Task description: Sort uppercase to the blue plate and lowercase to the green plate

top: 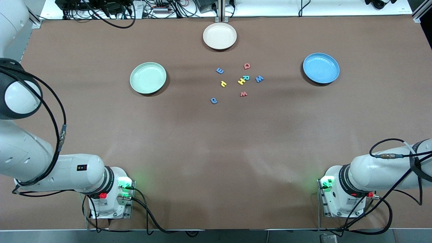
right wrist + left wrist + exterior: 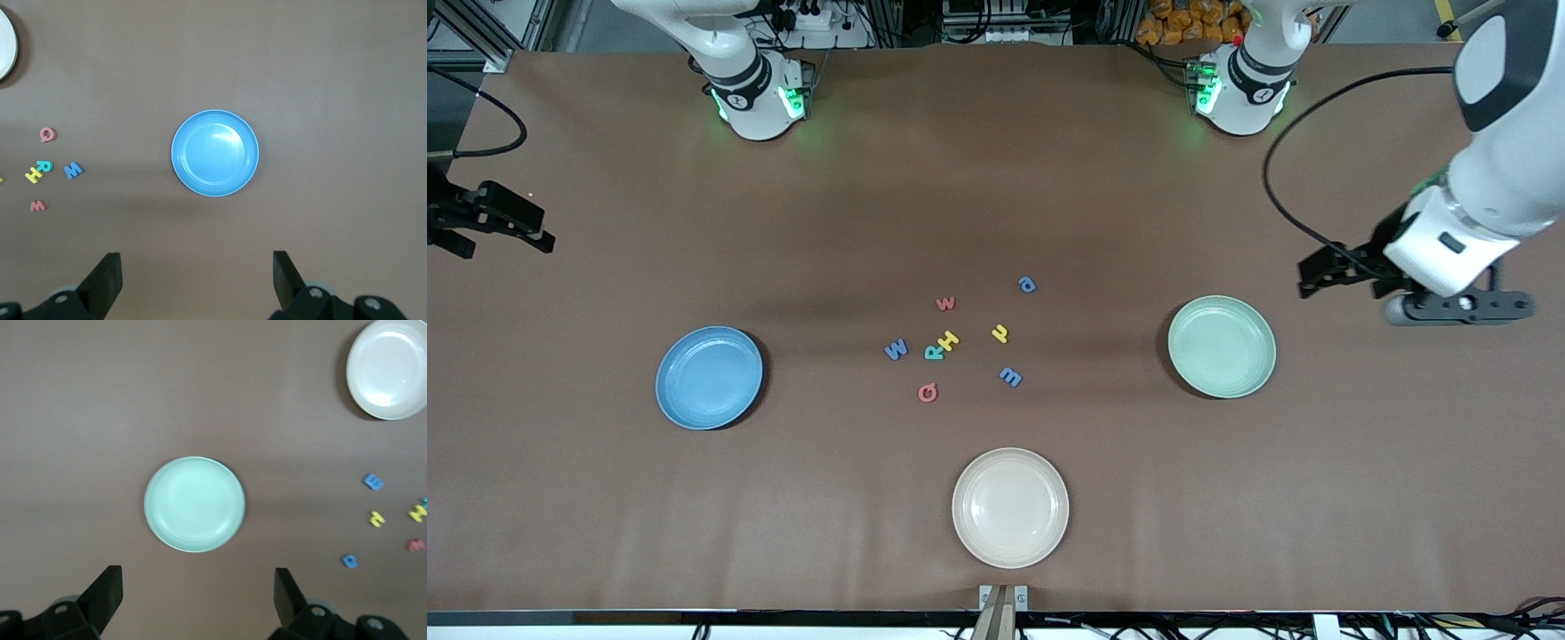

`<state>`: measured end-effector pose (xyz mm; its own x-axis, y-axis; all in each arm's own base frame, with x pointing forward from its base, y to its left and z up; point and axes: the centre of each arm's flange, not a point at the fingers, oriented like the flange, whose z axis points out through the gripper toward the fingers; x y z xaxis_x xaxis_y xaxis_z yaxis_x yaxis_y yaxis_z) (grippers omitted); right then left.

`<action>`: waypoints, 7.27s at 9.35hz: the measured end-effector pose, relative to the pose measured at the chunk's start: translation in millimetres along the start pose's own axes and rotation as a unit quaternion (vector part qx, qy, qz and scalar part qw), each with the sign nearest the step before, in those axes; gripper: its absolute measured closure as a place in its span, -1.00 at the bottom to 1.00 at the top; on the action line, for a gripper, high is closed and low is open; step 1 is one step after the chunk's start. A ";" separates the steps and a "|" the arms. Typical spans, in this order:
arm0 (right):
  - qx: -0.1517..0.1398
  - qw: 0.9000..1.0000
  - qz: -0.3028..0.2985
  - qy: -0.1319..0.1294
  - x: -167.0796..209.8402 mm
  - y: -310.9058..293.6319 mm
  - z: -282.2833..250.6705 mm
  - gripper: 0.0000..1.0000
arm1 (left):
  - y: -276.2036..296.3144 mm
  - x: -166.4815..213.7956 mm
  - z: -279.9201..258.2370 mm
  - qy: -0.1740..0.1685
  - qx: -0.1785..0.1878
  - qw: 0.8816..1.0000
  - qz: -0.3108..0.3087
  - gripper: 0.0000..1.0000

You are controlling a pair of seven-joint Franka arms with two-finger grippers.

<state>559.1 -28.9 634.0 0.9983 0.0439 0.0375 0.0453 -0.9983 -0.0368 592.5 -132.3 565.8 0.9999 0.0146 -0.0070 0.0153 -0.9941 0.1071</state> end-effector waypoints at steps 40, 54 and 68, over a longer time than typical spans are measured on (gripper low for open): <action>-0.012 0.990 -0.142 0.008 108.2 -236.0 329.7 -1.00 | 296.6 -182.3 428.2 -0.043 0.046 0.976 -0.207 -0.59; -0.011 0.992 -0.123 0.016 103.3 -263.5 352.6 -1.00 | 296.7 -179.9 427.2 -0.040 0.037 0.976 -0.212 0.23; -0.004 1.000 0.003 0.026 94.4 -304.8 365.9 -1.00 | 291.9 -161.4 419.1 -0.026 0.031 0.976 -0.214 0.46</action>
<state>652.6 293.5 283.4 0.9953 0.0357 0.0896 0.0383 -0.9989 -0.0284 433.3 -469.7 181.5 0.9000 0.4267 -0.0894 0.4302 -0.9024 0.0233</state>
